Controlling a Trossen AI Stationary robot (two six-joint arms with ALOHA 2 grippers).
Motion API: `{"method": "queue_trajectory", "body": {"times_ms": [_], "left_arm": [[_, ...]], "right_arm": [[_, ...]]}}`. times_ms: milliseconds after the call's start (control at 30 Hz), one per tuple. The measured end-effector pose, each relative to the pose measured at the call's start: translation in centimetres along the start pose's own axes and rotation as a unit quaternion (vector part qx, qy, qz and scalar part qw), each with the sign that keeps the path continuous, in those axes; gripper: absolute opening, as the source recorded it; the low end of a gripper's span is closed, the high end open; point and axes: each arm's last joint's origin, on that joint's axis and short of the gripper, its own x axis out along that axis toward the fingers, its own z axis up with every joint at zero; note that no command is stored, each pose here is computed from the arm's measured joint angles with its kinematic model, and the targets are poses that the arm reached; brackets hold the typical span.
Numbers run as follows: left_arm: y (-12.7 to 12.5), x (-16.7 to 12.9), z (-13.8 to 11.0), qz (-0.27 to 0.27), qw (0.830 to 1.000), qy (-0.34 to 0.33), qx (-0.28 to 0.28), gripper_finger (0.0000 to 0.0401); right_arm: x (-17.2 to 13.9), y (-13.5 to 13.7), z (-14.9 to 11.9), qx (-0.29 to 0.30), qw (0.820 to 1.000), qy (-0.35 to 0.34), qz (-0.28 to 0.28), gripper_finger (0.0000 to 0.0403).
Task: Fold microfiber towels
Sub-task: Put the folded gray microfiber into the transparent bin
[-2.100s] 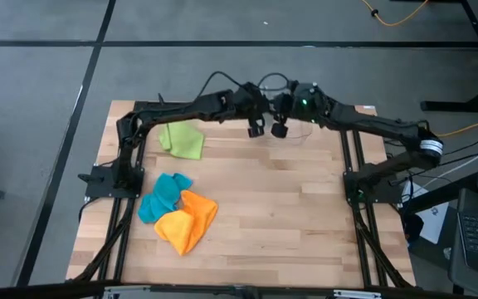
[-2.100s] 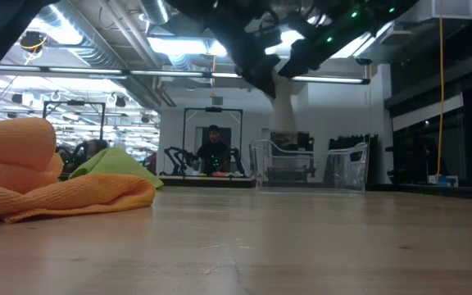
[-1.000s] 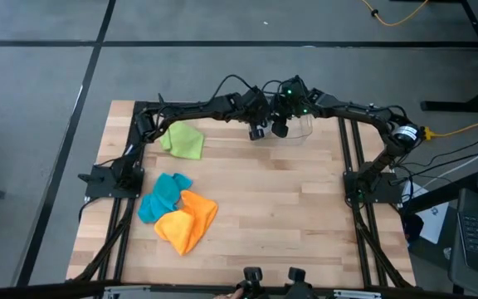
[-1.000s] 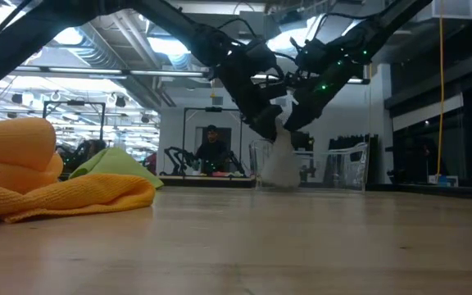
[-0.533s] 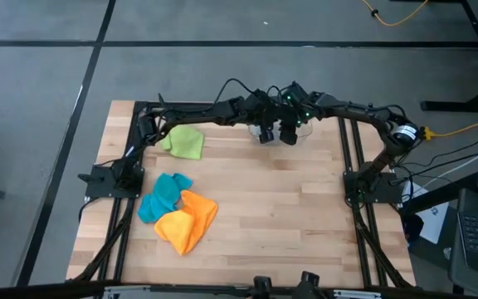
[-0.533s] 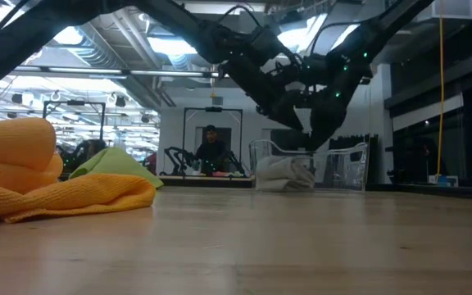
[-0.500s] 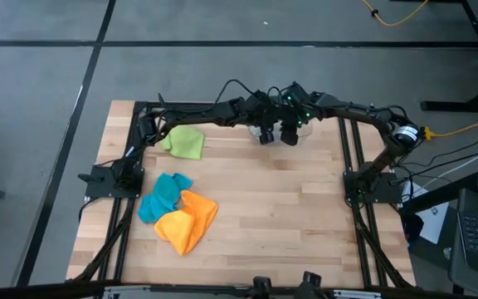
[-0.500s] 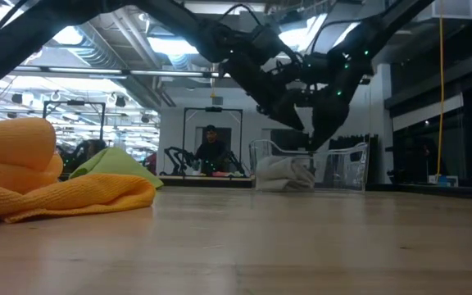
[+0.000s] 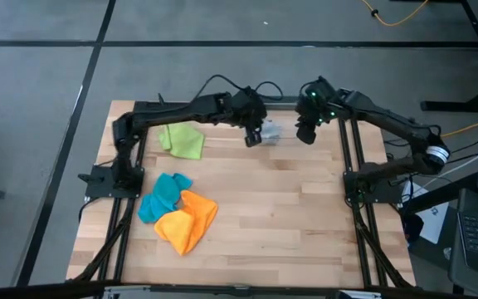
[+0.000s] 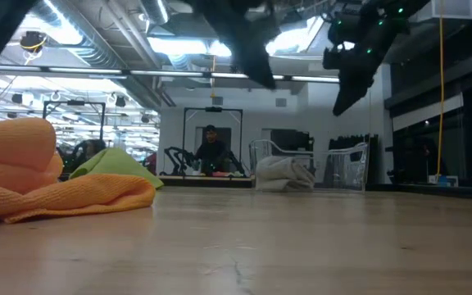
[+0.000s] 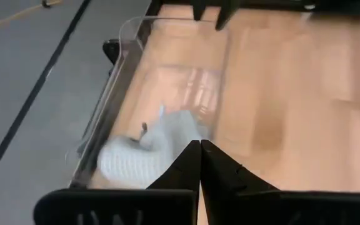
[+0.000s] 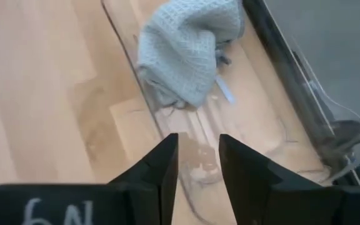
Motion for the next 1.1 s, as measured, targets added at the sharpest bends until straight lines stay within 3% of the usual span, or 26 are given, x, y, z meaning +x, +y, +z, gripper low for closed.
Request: {"method": "queue_trajectory", "body": {"times_ms": [167, 267, 400, 533, 633, 867, 1100], "left_arm": [[-1.2, -4.3, -1.0, -0.024, 0.997, 0.065, 0.031, 0.0008], [-0.7, -5.9, -1.3, -0.025, 0.995, 0.076, 0.064, 0.0009], [2.8, -6.3, -1.5, 0.006, 0.995, 0.067, 0.068, 0.0002], [7.6, -6.1, -2.4, 0.004, 0.998, 0.061, 0.013, 0.0004], [9.6, -5.6, -3.5, -0.018, 0.996, 0.076, -0.039, 0.0005], [8.7, -3.5, -6.4, -0.046, 0.987, 0.135, -0.071, 0.0003], [6.7, -1.8, -8.1, -0.067, 0.982, 0.168, -0.062, 0.0002]], "right_arm": [[-0.5, 0.2, 0.0, -0.002, 1.000, -0.014, 0.012, 0.0119], [-0.1, 0.3, 0.4, -0.007, 1.000, -0.023, 0.016, 0.0119], [1.0, 0.2, 1.6, -0.022, 0.998, -0.060, 0.012, 0.0119], [2.4, -0.2, 2.6, -0.027, 0.996, -0.085, 0.005, 0.0119], [3.7, -0.3, 3.0, -0.026, 0.996, -0.085, 0.009, 0.0122], [7.3, -0.8, 3.3, 0.030, 0.997, -0.061, 0.020, 0.0176], [10.2, -1.0, 2.7, 0.050, 0.998, -0.013, 0.030, 0.0214]]}}
